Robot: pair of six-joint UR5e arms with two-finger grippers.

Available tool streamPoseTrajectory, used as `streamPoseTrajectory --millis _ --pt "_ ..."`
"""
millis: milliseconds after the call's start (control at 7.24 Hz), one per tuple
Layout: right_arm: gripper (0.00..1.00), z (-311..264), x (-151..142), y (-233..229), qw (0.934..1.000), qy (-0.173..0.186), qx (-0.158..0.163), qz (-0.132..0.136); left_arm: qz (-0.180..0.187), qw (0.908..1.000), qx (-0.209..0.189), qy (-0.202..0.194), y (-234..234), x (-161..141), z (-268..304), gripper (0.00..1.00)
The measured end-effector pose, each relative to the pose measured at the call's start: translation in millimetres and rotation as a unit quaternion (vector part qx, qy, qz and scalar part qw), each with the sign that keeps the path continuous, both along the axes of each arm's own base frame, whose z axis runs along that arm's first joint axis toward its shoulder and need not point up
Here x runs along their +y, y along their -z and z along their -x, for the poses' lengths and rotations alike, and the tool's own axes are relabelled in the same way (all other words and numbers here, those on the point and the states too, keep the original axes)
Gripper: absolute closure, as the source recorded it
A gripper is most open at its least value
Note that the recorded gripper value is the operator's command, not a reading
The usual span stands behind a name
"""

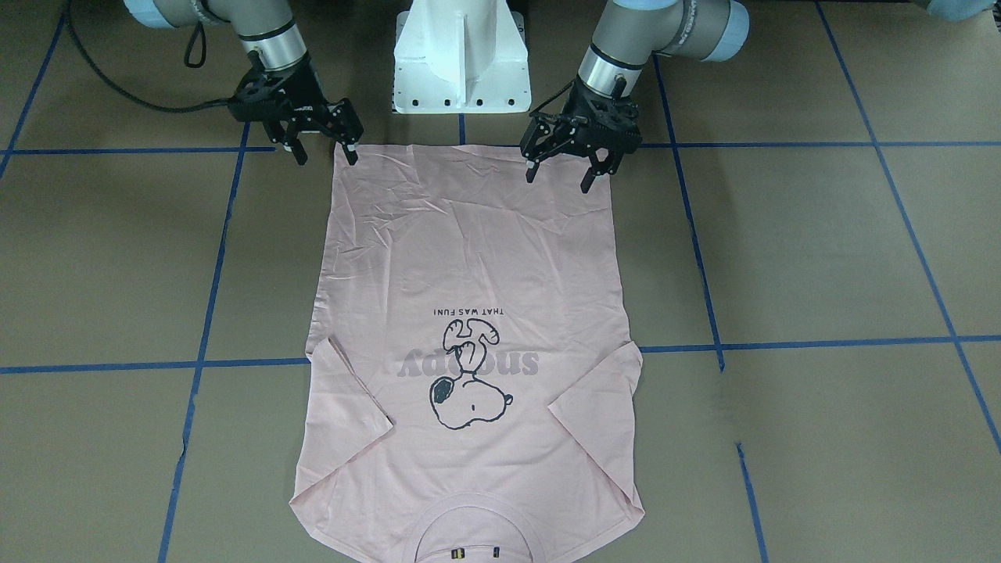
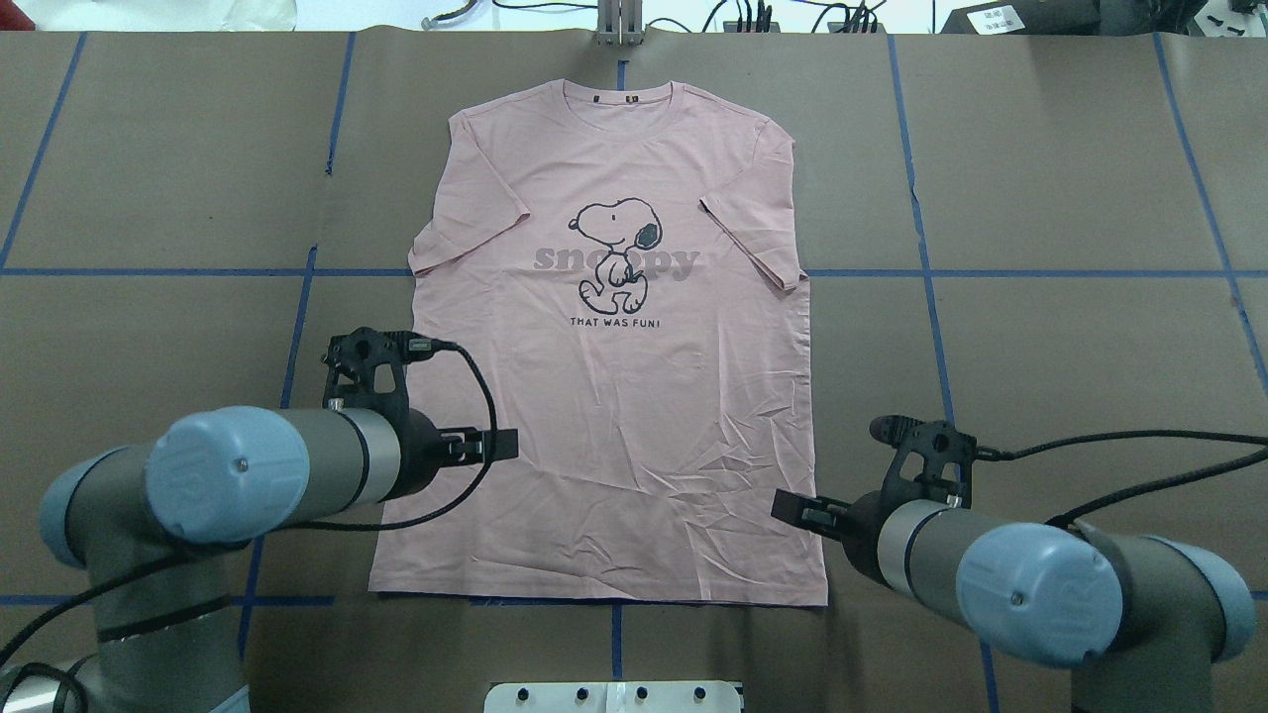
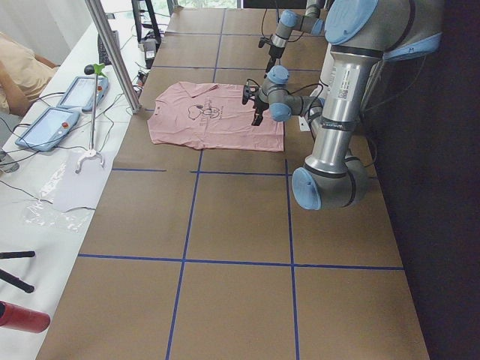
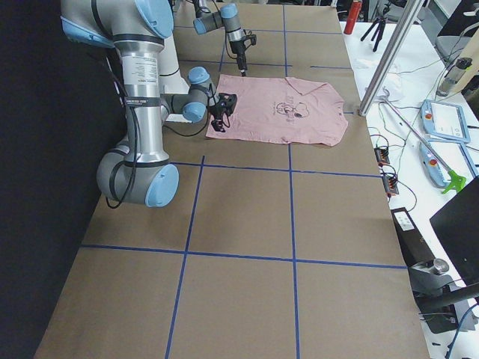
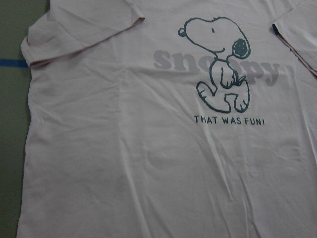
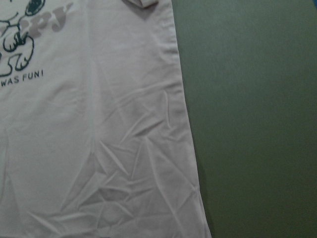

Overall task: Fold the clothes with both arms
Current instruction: 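Move both grippers to the shirt hem nearest the robot and grasp it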

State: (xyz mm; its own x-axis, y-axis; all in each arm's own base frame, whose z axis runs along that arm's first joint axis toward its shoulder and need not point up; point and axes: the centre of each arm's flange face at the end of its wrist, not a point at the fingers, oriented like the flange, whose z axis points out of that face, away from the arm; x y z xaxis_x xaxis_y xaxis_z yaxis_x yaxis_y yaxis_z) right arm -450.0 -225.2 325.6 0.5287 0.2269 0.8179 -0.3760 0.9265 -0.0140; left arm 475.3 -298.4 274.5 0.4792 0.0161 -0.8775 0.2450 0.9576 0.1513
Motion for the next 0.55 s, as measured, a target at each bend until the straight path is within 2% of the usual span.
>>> streamPoseTrajectory --millis 138,276,552 --pt "0.14 7 26 4 1.0000 -0.004 0.006 0.005 0.031 0.9995 -0.007 0.002 -20 34 -4 0.36" --pt "0.14 11 40 6 0.9999 -0.005 0.009 0.006 0.057 0.9982 -0.018 0.006 -41 59 -6 0.36" --pt "0.14 14 49 7 0.9999 -0.006 0.010 0.003 0.080 0.9958 -0.044 0.010 -74 81 -3 0.36"
